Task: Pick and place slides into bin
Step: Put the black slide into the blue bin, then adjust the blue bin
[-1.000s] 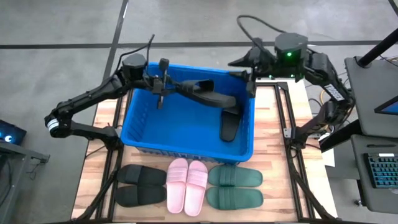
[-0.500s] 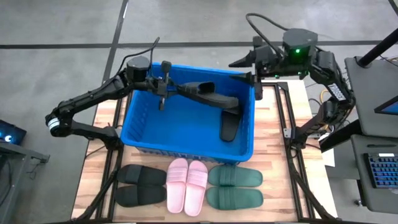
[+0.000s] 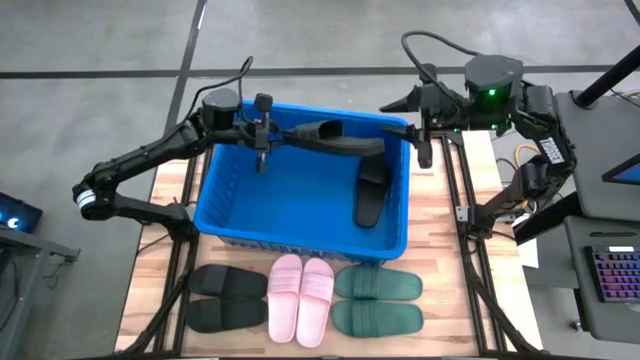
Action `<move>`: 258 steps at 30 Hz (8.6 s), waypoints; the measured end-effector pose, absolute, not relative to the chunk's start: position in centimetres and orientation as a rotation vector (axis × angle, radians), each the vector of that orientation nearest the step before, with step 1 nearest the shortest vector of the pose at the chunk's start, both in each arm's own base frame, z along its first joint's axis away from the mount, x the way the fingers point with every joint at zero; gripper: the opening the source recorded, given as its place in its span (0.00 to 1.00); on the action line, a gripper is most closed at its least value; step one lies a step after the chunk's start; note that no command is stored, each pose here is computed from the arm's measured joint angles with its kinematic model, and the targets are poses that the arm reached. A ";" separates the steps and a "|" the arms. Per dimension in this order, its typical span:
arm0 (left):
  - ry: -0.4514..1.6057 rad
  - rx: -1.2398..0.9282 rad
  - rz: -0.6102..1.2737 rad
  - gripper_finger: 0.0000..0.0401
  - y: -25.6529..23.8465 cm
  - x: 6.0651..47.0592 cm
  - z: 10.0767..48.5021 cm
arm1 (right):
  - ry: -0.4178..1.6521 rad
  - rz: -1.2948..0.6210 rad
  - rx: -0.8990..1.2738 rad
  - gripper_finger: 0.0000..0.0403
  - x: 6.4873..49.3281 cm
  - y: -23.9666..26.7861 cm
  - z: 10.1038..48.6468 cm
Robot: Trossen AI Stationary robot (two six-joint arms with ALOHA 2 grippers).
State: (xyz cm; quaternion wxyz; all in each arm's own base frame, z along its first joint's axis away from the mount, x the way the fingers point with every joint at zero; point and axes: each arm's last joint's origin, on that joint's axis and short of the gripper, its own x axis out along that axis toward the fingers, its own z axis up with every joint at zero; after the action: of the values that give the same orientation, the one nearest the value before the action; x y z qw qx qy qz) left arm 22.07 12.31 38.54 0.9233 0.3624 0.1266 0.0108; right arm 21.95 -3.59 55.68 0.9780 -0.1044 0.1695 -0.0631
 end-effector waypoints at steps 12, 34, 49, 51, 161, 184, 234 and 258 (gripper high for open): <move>0.175 0.733 -0.120 0.07 10.5 22.9 38.8 | 0.496 -0.015 -0.155 0.40 26.2 -5.5 52.6; 0.171 0.731 -0.167 0.07 9.8 24.3 38.4 | 0.576 0.147 -0.087 0.36 30.8 -7.1 49.5; 0.141 0.742 -0.163 0.07 9.6 24.5 38.6 | 0.505 0.191 -0.149 0.32 32.1 -7.3 49.4; 0.135 0.745 -0.161 0.07 9.6 24.6 38.7 | 0.504 0.194 -0.155 0.27 32.3 -7.4 49.3; 0.083 0.032 0.321 0.42 10.5 16.4 42.1 | 1.135 -0.810 -0.523 0.02 30.7 -4.7 29.3; 0.072 0.056 0.342 0.42 10.7 16.1 42.4 | 1.261 -0.681 -0.658 0.02 29.0 -7.0 21.1; 0.081 0.051 0.342 0.42 10.8 16.3 42.2 | 0.224 -0.034 -0.043 0.28 30.0 -3.5 47.9; 0.082 0.022 0.343 0.42 10.9 16.4 42.1 | -0.072 -0.061 0.093 0.17 17.9 -0.2 41.9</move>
State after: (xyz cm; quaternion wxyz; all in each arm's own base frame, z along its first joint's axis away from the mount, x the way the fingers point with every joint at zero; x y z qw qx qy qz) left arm 16.44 10.95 42.06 0.9845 0.0108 0.0407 0.1705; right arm 17.89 -0.25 41.85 0.9978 0.0462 -0.0362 -0.0305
